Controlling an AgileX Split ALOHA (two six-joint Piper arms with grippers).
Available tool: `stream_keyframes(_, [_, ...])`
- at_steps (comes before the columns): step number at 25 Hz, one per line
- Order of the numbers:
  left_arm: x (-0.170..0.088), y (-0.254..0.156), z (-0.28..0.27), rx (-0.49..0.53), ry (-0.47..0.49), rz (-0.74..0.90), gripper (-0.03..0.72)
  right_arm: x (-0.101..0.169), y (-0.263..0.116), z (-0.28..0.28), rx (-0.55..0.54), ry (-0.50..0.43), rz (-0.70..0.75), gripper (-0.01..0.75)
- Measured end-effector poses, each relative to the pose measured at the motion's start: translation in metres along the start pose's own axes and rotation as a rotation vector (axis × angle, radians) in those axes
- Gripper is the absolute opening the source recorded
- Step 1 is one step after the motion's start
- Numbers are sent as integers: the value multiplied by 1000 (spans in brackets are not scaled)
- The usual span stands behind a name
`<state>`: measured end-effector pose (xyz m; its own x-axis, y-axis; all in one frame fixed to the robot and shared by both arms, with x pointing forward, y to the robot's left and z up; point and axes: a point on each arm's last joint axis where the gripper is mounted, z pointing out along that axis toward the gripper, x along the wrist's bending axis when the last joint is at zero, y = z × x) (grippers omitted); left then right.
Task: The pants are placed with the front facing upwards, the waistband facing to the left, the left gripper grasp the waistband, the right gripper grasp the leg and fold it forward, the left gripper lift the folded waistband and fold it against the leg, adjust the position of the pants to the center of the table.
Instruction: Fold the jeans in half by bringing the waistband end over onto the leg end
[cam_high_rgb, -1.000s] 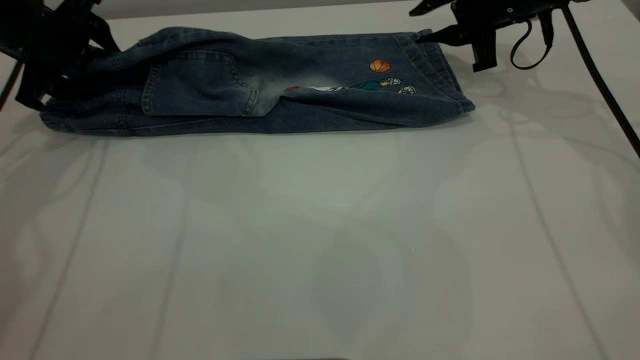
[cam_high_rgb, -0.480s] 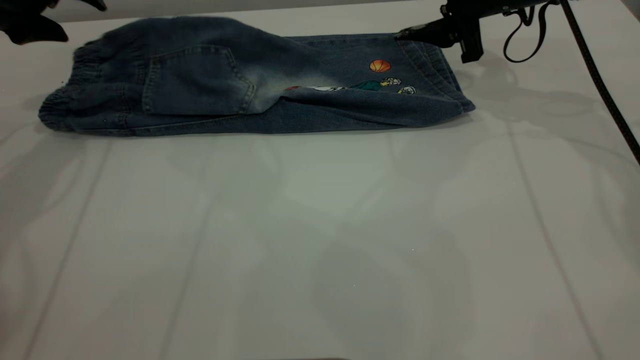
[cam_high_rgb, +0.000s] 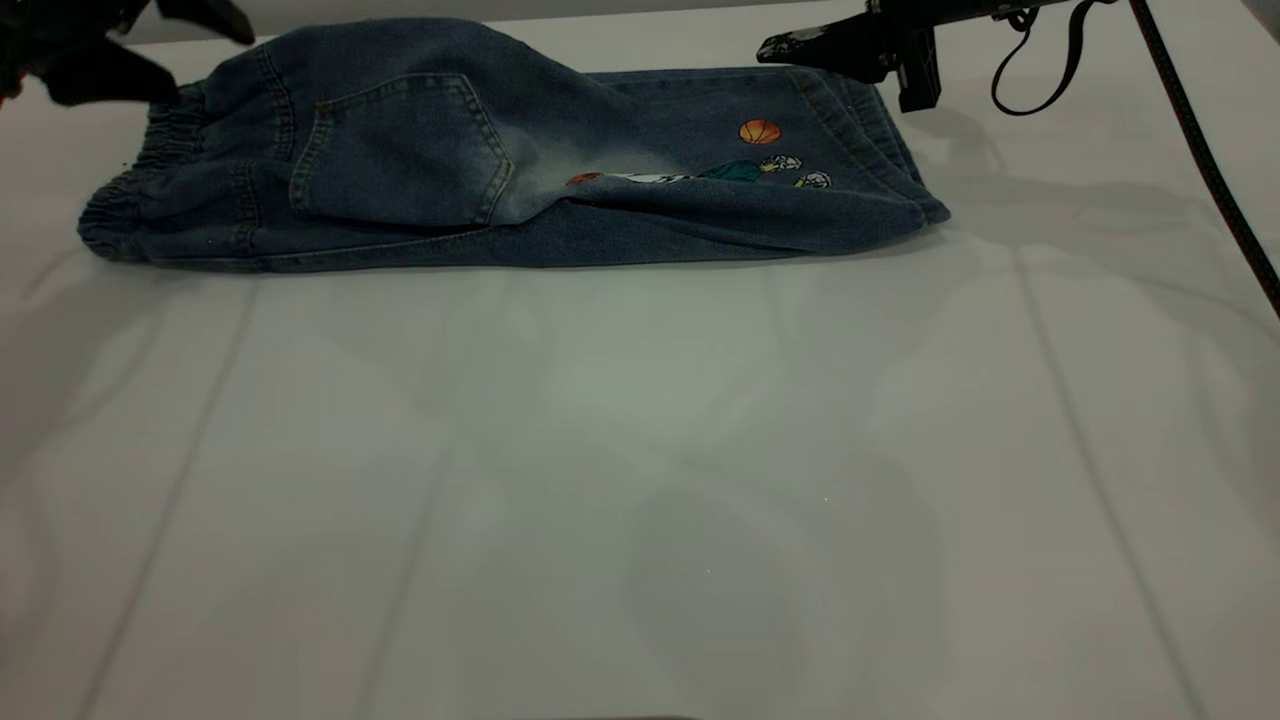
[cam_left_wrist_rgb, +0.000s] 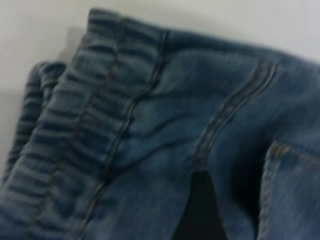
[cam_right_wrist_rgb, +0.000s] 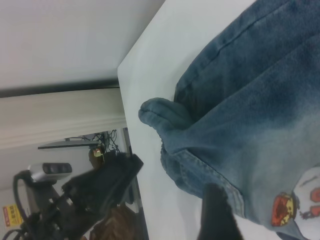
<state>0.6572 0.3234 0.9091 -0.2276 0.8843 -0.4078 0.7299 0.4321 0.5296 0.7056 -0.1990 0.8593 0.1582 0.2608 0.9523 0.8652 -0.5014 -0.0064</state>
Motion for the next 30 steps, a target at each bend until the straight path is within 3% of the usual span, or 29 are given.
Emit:
stream_keyframes(8, [47,-2,-14,161,108,-58,517,0,0,0,0,0,-2,372])
stream_keyframes(12, [65,-4,-14,192,168,-125,517,0,0,0,-1,-1,-14,372])
stream_keyframes(20, [81,-25,19,226,185,-240,517,0,0,0,-3,-3,-17,372])
stream_keyframes(30, [77,-27,21,248,133,-218,517,-1,1,0,-5,-6,-20,372])
